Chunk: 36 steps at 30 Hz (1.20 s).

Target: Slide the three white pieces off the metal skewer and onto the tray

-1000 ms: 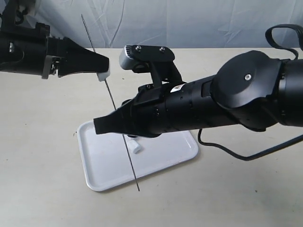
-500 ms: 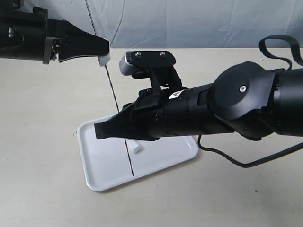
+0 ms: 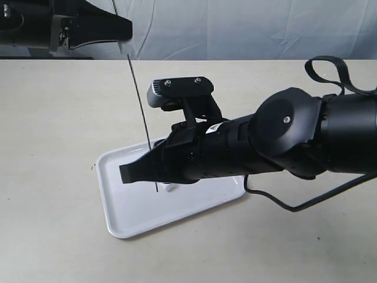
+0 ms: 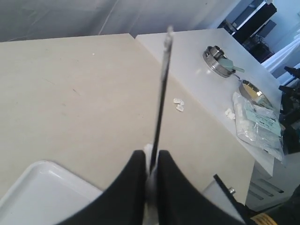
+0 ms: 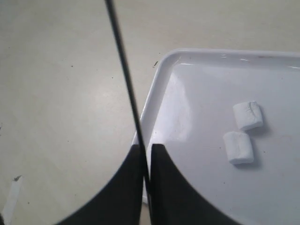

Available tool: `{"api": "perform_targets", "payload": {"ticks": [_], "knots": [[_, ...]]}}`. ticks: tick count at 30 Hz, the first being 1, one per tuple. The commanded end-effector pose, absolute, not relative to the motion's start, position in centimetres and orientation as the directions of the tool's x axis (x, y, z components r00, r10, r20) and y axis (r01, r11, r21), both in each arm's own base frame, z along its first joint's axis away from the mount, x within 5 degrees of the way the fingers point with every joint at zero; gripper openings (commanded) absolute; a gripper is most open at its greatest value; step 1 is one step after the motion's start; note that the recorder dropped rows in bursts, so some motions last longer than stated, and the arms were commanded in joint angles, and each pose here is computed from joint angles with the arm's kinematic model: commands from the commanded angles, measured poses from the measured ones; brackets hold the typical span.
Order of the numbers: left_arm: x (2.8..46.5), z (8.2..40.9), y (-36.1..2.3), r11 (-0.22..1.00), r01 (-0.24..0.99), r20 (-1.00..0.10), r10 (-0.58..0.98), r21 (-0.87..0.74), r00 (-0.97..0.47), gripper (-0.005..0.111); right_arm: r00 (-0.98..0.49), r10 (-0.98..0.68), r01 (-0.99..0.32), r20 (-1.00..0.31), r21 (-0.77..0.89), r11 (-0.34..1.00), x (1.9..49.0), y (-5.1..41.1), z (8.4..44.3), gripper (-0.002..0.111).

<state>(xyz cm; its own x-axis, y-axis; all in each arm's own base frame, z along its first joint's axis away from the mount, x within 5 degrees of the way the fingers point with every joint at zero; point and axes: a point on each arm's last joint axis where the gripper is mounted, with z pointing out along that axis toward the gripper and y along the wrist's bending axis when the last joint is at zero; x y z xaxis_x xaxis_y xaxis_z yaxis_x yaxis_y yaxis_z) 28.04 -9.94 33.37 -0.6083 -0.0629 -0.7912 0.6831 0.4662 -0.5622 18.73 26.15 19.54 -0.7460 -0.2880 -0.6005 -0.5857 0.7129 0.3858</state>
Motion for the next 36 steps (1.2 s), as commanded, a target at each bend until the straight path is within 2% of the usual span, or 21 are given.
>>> {"api": "perform_targets", "payload": {"ticks": [1, 7, 11, 24, 31, 36], "knots": [[29.4, 39.0, -7.8, 0.421, 0.617, -0.745, -0.434, -0.665, -0.506, 0.0, -0.829, -0.45, -0.558, -0.33, 0.45, 0.697, 15.6, 25.2, 15.0, -0.001], [29.5, 38.4, -6.2, 0.493, 0.601, -0.776, -0.364, -0.629, -0.514, 0.0, -0.833, -0.444, -0.551, -0.329, 0.436, 0.711, 15.6, 24.9, 14.5, -0.001], [29.8, 39.0, -5.6, 0.476, 0.577, -0.747, -0.452, -0.664, -0.487, 0.0, -0.832, -0.46, -0.555, -0.311, 0.443, 0.704, 15.3, 24.8, 14.4, -0.001], [30.4, 41.0, -4.7, 0.449, 0.596, -0.722, -0.59, -0.666, -0.363, 0.0, -0.823, -0.493, -0.568, -0.283, 0.448, 0.691, 14.0, 25.7, 13.7, -0.001], [30.4, 42.9, -4.7, 0.451, 0.633, -0.743, -0.589, -0.629, -0.319, 0.0, -0.824, -0.498, -0.565, -0.269, 0.443, 0.696, 13.9, 25.9, 13.1, -0.001], [30.5, 41.9, -4.8, 0.528, 0.583, -0.78, -0.505, -0.618, -0.37, 0.0, -0.823, -0.495, -0.568, -0.279, 0.436, 0.698, 14.0, 25.9, 13.1, -0.001]]}}
